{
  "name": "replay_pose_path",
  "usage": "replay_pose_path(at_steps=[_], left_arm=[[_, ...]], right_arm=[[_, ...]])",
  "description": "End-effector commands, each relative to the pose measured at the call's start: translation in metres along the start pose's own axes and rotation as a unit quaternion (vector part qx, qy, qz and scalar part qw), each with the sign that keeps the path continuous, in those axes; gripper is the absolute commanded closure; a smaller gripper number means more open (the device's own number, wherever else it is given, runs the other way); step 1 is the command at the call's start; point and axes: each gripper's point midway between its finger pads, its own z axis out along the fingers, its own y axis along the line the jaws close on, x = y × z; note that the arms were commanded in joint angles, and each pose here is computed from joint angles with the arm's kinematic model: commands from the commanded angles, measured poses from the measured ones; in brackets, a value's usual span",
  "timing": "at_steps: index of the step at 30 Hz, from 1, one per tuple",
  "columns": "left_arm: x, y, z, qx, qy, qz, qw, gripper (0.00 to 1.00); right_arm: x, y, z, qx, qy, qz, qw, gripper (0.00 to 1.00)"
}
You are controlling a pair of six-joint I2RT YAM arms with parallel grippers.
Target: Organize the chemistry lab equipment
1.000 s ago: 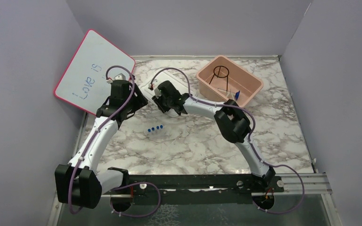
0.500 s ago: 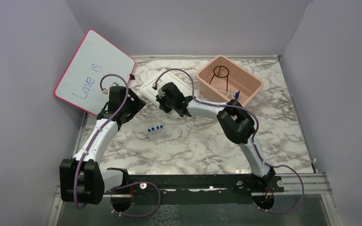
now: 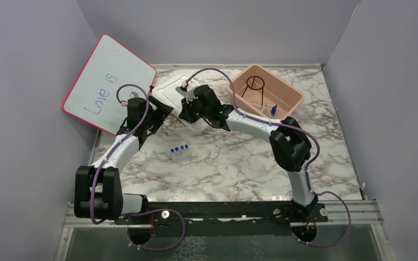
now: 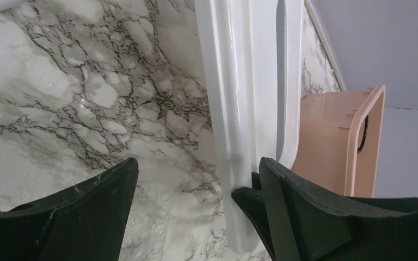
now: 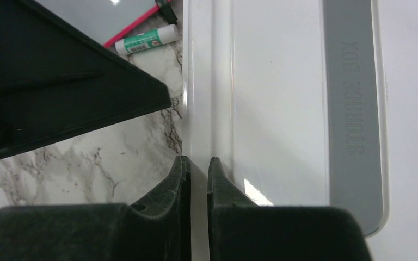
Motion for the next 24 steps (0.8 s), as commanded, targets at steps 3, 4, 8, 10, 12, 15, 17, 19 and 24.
replay_pose_path(at_steps=[3,4,8,10,12,15,17,19,24], left_arm=[[-0.016,-0.031,0.014,0.095,-0.035,-0.018,0.995,0.15],[-0.017,-0.033,0.016,0.100,-0.037,-0.017,0.994,0.15],[-0.017,-0.038,0.021,0.120,-0.036,-0.015,0.992,0.19],[-0.014,-0.039,0.021,0.127,-0.030,-0.025,0.991,0.24],[-0.011,-0.040,0.021,0.133,-0.023,-0.028,0.990,0.30],[-0.006,-0.034,0.023,0.127,-0.017,-0.034,0.991,0.39],[-0.003,-0.031,0.023,0.125,-0.012,-0.037,0.991,0.45],[0.000,-0.031,0.024,0.127,-0.005,-0.039,0.991,0.54],[-0.001,-0.042,0.018,0.147,-0.002,-0.031,0.989,0.78]], right_arm=[[-0.033,0.022,-0.023,-0.054,-0.048,0.023,0.997,0.99],[-0.034,0.023,-0.025,-0.057,-0.048,0.026,0.997,0.99],[-0.035,0.030,-0.031,-0.074,-0.049,0.031,0.996,0.99],[-0.037,0.034,-0.035,-0.085,-0.051,0.033,0.995,0.99],[-0.040,0.038,-0.039,-0.094,-0.056,0.035,0.993,0.99],[-0.046,0.044,-0.045,-0.109,-0.064,0.040,0.991,0.99],[-0.048,0.047,-0.049,-0.117,-0.068,0.045,0.990,0.99],[-0.050,0.049,-0.051,-0.123,-0.070,0.046,0.989,0.99],[-0.048,0.050,-0.055,-0.127,-0.069,0.048,0.988,0.99]])
